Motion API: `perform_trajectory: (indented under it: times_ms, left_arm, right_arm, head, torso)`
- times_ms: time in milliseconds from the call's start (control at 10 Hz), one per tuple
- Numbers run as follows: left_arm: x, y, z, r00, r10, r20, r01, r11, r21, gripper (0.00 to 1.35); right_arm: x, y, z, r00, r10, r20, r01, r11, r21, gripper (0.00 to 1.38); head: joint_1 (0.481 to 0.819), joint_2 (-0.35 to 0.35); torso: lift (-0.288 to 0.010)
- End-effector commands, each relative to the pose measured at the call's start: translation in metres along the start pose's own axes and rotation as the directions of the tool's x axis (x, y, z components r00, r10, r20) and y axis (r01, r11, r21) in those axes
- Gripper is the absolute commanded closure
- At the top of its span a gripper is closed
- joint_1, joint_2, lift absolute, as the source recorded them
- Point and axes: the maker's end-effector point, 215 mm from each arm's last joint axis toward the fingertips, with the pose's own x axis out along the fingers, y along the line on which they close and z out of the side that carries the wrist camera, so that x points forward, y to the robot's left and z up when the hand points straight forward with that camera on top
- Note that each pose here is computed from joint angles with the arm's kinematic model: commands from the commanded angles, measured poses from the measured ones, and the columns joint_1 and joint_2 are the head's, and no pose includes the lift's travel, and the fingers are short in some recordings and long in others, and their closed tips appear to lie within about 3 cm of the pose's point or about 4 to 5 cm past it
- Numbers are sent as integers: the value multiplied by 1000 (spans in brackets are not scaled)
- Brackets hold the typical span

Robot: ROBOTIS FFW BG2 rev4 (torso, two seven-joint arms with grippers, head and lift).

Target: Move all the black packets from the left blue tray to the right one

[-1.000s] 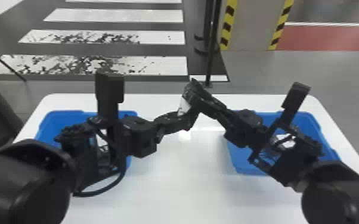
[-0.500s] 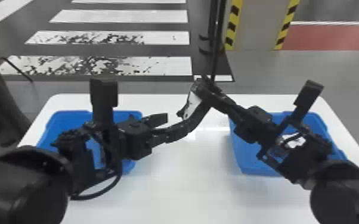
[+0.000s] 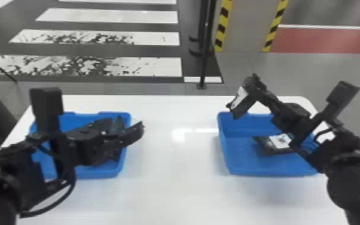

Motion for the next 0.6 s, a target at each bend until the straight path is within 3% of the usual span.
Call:
perform_trajectory:
  times_ms: [0,200,300,500]
  left_arm:
    - [-16,25,-1,998,58,9,-58,998,-15,185]
    - [-40,51,4,991,132,33,-131,991,-18,185]
    - [-49,61,7,986,160,43,-159,987,-17,185]
    - [-59,79,8,977,205,56,-205,979,-14,185]
  right_arm:
    - [-10,-38,-15,996,-76,-35,76,997,3,1276]
    - [-25,-72,-50,982,-162,-97,164,986,10,1276]
    - [-40,-94,-57,965,-235,-117,234,972,-27,1177]
    - [-67,-116,-44,931,-350,-102,334,931,-150,249]
  head:
    - [687,-68]
    - [695,-75]
    - [695,-69]
    - [695,-77]
  torso:
    - [-140]
    - [-140]
    - [-140]
    - [-140]
